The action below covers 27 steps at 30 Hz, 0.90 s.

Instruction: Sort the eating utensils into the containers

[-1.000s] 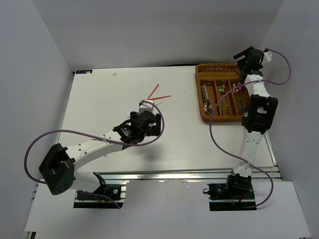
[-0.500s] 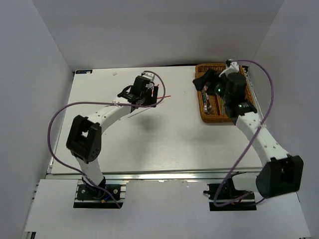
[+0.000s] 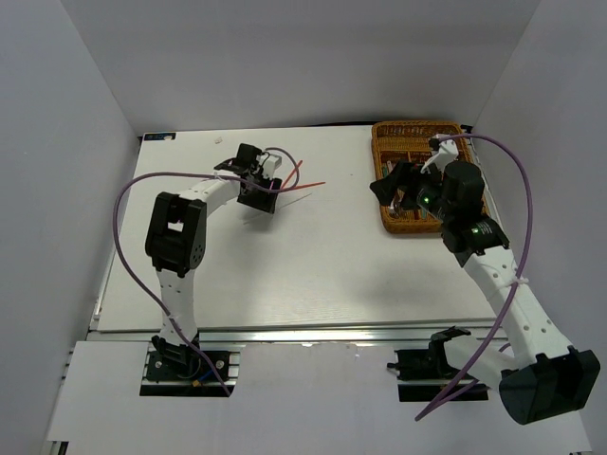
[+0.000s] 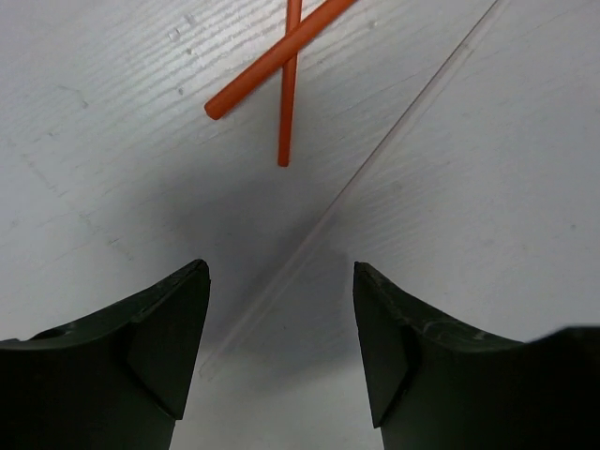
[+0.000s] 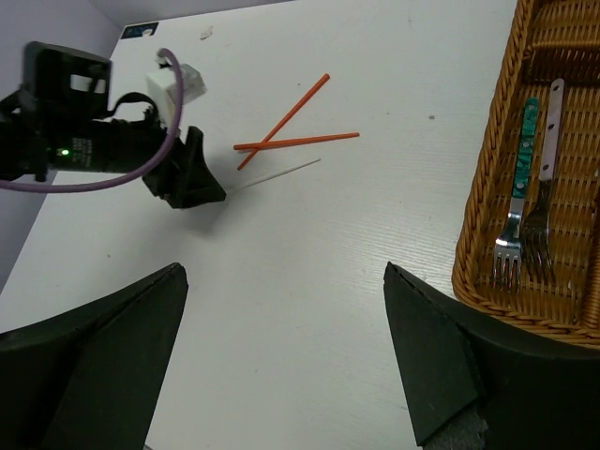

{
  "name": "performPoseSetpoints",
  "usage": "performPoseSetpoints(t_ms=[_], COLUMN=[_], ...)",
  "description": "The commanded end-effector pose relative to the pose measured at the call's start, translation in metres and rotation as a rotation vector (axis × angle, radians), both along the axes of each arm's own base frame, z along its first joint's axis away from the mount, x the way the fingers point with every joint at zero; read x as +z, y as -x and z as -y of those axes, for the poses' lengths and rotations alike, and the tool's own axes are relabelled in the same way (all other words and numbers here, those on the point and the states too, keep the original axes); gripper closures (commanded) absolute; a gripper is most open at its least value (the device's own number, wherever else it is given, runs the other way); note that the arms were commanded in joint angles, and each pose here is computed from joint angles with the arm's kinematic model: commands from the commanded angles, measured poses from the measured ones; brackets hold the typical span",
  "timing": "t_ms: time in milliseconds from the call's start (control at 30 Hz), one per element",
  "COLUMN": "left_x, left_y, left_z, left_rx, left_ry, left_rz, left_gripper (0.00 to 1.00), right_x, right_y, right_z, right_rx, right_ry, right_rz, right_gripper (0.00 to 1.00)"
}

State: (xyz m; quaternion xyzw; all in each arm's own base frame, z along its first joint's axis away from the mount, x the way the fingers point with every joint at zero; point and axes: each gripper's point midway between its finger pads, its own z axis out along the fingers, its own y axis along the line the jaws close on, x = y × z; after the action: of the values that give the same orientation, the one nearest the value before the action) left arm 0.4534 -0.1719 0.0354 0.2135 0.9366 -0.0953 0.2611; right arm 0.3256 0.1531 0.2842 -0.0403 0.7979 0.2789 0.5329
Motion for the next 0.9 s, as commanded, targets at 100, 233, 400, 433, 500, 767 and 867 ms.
performPoseSetpoints(t_ms=[100,233,400,433,500,767,867], left_x=[0.0,-0.019,-0.041,-0.044,-0.053,-0.085,-0.089], left_y=[0.001,0.015,0.044,0.044,0.061,0.112,0.135], left_z=[0.012,0.013,0.016,0.015,0.018,0.024,0.03], left_rx=[-0.081,-0.065,-0.038,-0.025,-0.024,0.002,-0.005], left_ry=[0.052,0.061,-0.017,-0.046,-0.08,-0.214,-0.218], left_rz=[-0.03,-0.076,-0.113,-0.09,-0.102,-0.166,-0.208], left_gripper=[0.32,0.54,0.66,0.66,0.66,0.65,0.64], right_x=[-0.001,0.005,0.019,0.02,0.023,0.035,0.04], right_y=[0.012,0.012,0.011,0.011,0.012,0.02,0.022], right_z=[-0.003,-0.005,-0.006,-0.007,-0.007,-0.004,-0.001], right_rx=[0.052,0.057,0.053,0.054,0.058,0.052,0.042], right_ry=[0.018,-0.003,-0.025,-0.026,-0.033,-0.039,-0.033], right_rz=[0.017,0.029,0.058,0.061,0.068,0.098,0.111], right_gripper=[0.11,0.11,0.11,0.11,0.11,0.11,0.11])
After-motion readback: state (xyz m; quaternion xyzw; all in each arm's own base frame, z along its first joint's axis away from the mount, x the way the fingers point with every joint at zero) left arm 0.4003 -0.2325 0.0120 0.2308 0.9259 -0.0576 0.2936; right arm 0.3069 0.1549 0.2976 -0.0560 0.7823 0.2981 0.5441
